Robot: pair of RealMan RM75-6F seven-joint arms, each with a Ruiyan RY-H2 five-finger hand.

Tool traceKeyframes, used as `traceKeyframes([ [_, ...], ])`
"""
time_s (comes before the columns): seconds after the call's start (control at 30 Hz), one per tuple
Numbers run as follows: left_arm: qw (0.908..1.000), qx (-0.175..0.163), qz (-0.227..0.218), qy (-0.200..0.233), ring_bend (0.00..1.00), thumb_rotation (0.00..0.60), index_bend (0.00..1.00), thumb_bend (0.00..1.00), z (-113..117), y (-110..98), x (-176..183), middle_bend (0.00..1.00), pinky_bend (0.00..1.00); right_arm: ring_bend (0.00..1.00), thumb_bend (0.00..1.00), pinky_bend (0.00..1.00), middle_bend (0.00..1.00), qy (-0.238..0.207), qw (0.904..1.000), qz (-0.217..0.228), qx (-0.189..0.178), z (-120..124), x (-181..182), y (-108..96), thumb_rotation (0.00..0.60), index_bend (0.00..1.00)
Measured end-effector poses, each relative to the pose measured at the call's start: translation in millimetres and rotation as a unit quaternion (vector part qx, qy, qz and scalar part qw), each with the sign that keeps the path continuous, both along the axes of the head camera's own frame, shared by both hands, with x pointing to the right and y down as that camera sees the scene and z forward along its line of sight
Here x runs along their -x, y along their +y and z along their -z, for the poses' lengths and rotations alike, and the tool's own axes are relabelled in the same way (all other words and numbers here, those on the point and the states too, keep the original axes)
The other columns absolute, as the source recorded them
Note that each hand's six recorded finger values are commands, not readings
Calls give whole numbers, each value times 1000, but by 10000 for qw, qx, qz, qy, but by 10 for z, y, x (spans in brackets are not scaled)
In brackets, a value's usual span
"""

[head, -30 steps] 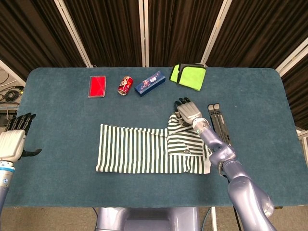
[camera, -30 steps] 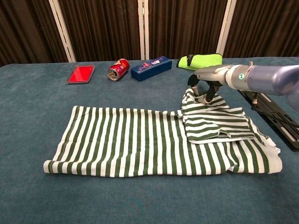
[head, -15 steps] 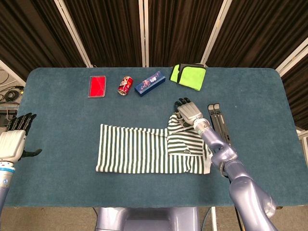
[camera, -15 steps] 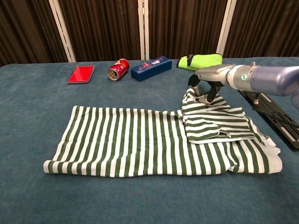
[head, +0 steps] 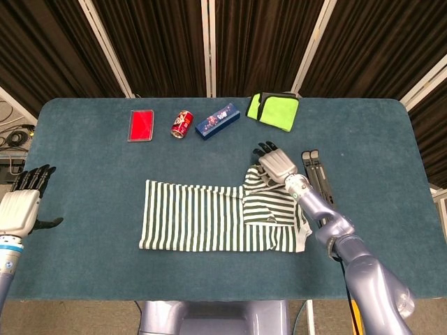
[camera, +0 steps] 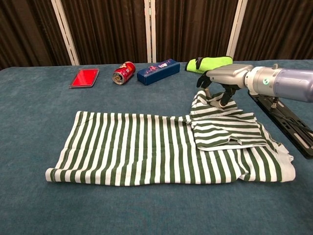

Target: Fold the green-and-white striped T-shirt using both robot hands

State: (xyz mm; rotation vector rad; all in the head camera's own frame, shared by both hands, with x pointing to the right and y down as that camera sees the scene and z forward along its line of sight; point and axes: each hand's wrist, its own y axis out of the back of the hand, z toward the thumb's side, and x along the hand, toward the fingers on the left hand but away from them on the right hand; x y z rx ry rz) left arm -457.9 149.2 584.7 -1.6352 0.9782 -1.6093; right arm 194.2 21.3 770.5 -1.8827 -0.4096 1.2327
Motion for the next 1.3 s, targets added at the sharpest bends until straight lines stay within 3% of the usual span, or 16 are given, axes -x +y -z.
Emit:
traceKeyframes([
  [0.33,9999,-15,-80,102,0,600,0,0,49,25,-54,0,0,0,384,1,166,-20,9983,388,-445,149,-39,137,600,719],
  [0.77,9996,-45,-155,212,0,600,0,0,111,56,-102,0,0,0,387,4,168,36,9913,916,-945,314,-22,493,600,723],
  [1.3,9994,-44,-191,282,0,600,0,0,139,63,-118,0,0,0,389,4,162,179,9879,1138,-1039,384,5,841,600,726],
])
